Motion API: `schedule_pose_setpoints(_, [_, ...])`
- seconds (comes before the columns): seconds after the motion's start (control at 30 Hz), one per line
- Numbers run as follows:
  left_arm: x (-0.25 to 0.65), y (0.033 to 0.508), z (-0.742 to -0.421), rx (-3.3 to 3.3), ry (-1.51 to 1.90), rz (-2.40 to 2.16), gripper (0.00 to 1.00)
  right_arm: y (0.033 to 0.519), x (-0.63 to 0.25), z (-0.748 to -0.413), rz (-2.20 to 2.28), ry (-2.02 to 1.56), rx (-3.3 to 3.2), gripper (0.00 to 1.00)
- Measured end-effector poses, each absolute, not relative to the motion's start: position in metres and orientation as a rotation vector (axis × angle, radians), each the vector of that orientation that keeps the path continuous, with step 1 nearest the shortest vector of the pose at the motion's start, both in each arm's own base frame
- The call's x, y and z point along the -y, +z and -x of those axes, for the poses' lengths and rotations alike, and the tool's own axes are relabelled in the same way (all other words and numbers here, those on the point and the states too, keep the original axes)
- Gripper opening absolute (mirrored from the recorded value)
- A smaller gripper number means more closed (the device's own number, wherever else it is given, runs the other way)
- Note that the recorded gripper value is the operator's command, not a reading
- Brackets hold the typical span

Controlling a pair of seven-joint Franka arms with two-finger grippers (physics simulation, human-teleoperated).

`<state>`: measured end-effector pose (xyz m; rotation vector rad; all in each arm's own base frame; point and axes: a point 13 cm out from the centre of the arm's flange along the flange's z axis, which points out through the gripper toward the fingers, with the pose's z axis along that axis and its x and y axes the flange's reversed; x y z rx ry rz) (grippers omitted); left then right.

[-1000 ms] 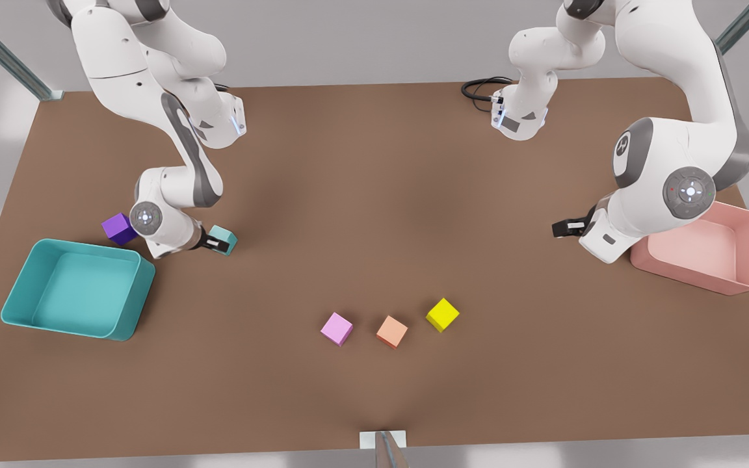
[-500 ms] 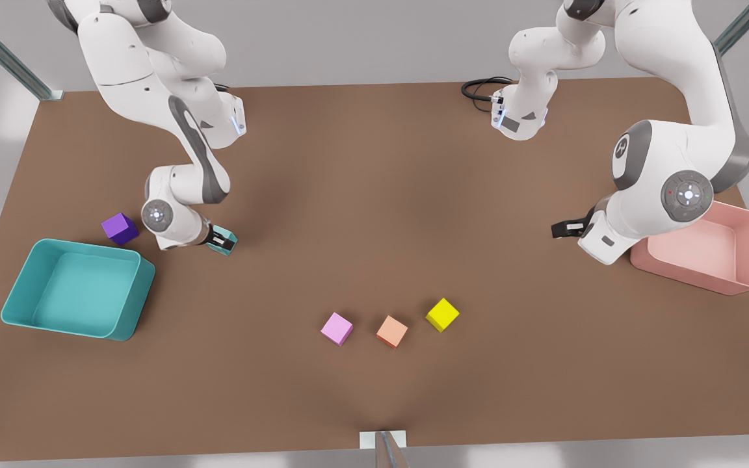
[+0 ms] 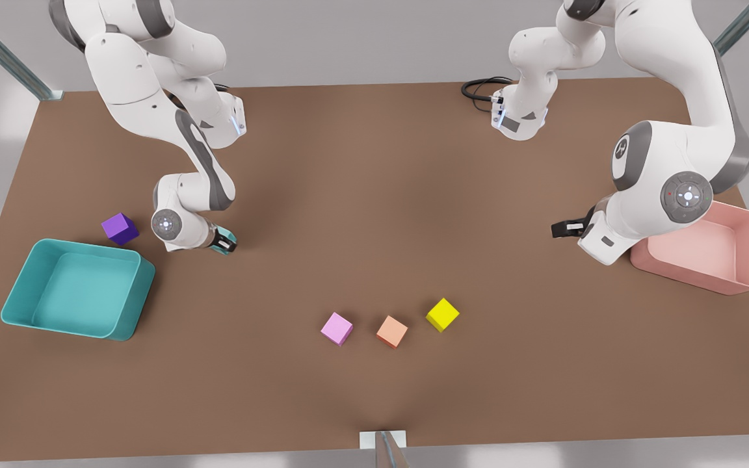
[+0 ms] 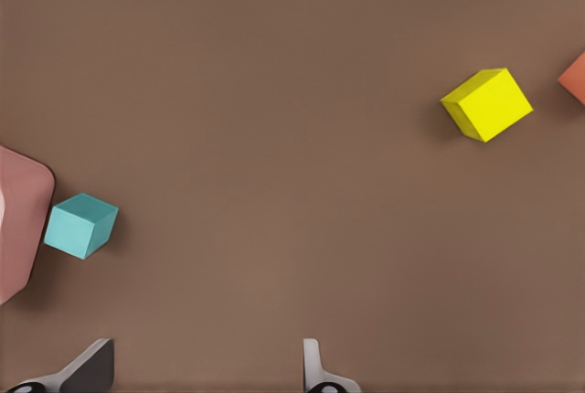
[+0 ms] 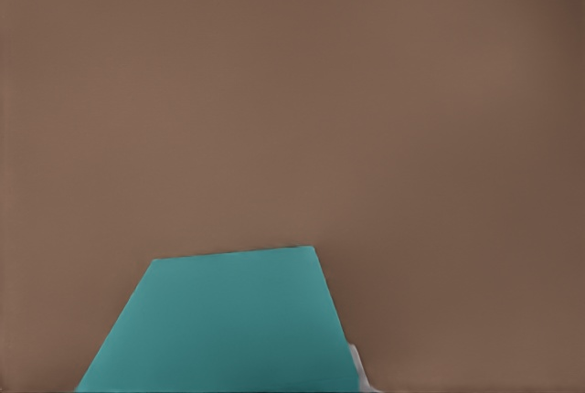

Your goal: Stack the two blue cubes on top of each other

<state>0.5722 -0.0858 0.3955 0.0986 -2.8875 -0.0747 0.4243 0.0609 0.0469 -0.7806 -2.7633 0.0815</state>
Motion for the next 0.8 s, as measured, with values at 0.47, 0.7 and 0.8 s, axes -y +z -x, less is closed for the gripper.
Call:
schedule_pose_setpoints(0.47, [0.083,0.396,-0.573,2.888,-0.076,-0.108,1.0,0.123,-0.394,-0.506,0.48,-0.229,2.97,0.69])
schedule_pose_setpoints(0.7, [0.078,0.396,-0.573,2.887,-0.075,-0.12,1.0,0.094,-0.593,-0.491,0.585,-0.354,2.953,0.69])
schedule_pose_setpoints(0.8, [0.078,0.396,-0.573,2.887,-0.075,-0.122,1.0,0.076,-0.609,-0.479,0.712,-0.326,2.91,0.98])
